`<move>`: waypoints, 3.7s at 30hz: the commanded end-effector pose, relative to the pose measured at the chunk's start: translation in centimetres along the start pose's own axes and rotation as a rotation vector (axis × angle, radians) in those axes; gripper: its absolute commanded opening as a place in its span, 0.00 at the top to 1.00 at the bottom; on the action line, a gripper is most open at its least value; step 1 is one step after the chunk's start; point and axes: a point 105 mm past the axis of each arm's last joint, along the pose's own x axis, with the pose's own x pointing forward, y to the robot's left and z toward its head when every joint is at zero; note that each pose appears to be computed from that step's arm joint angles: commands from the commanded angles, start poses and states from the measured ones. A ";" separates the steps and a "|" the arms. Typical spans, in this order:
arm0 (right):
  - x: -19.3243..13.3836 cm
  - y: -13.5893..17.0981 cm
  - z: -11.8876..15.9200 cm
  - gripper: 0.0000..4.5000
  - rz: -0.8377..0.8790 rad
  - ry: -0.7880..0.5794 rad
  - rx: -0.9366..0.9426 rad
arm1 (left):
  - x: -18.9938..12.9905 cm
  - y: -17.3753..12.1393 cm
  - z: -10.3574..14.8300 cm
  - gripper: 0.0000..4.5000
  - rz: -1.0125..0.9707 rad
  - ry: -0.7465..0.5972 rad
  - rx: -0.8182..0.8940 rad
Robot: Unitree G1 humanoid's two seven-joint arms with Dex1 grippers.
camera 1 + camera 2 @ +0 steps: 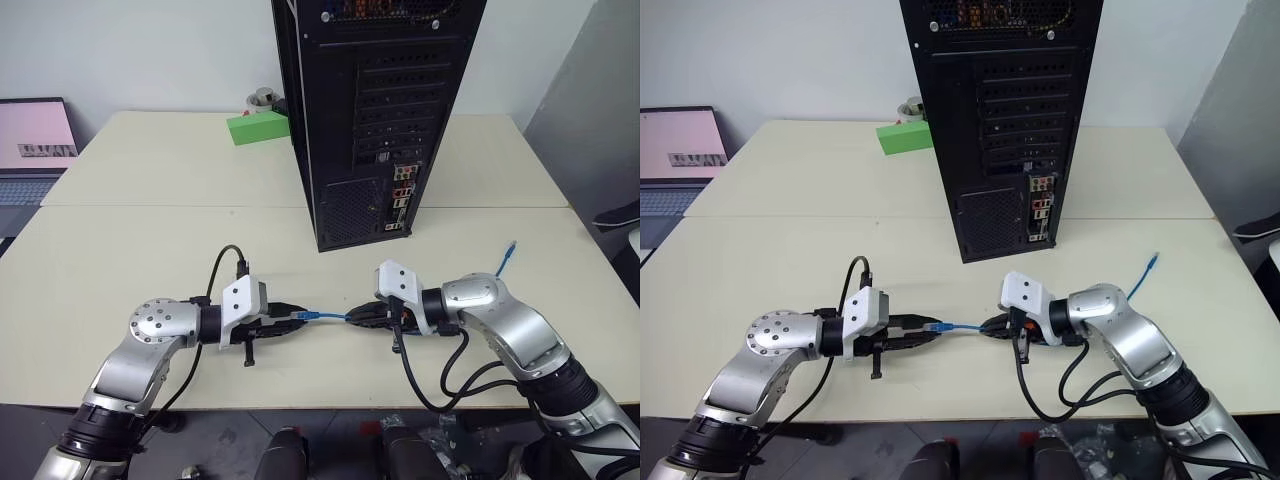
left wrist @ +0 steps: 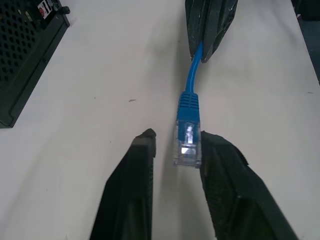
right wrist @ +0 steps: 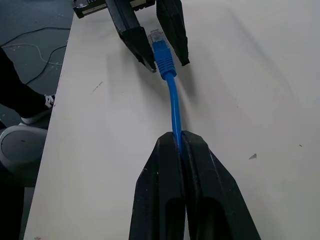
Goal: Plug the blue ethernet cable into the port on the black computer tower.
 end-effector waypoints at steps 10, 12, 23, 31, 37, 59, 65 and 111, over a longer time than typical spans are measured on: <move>-1.6 0.3 0.7 0.84 0.066 -0.018 -0.038 | 0.4 0.4 1.2 0.93 0.050 -0.035 0.197; -2.6 -0.1 0.7 0.74 0.066 -0.015 -0.024 | 0.8 0.1 1.1 0.93 0.043 -0.021 0.349; -3.2 0.3 2.6 0.23 0.035 -0.185 0.246 | 1.2 -0.9 2.1 0.93 0.153 -0.182 1.068; -0.4 1.4 3.3 0.23 0.029 -0.249 0.345 | 1.1 0.0 3.2 0.93 0.262 -0.213 1.176; 0.2 1.4 3.9 0.23 0.038 -0.270 0.354 | 1.2 0.2 3.3 0.93 0.296 -0.209 1.188; 0.7 0.8 4.3 1.00 0.035 -0.283 0.370 | 1.3 -1.4 3.7 0.93 0.287 -0.272 1.195; 0.5 0.8 4.0 1.00 0.042 -0.262 0.369 | 1.2 -0.9 3.4 0.76 0.319 -0.260 1.083; -7.1 -10.5 4.6 1.00 -1.133 -0.378 0.387 | 6.9 2.5 10.6 0.11 0.555 -0.433 -0.163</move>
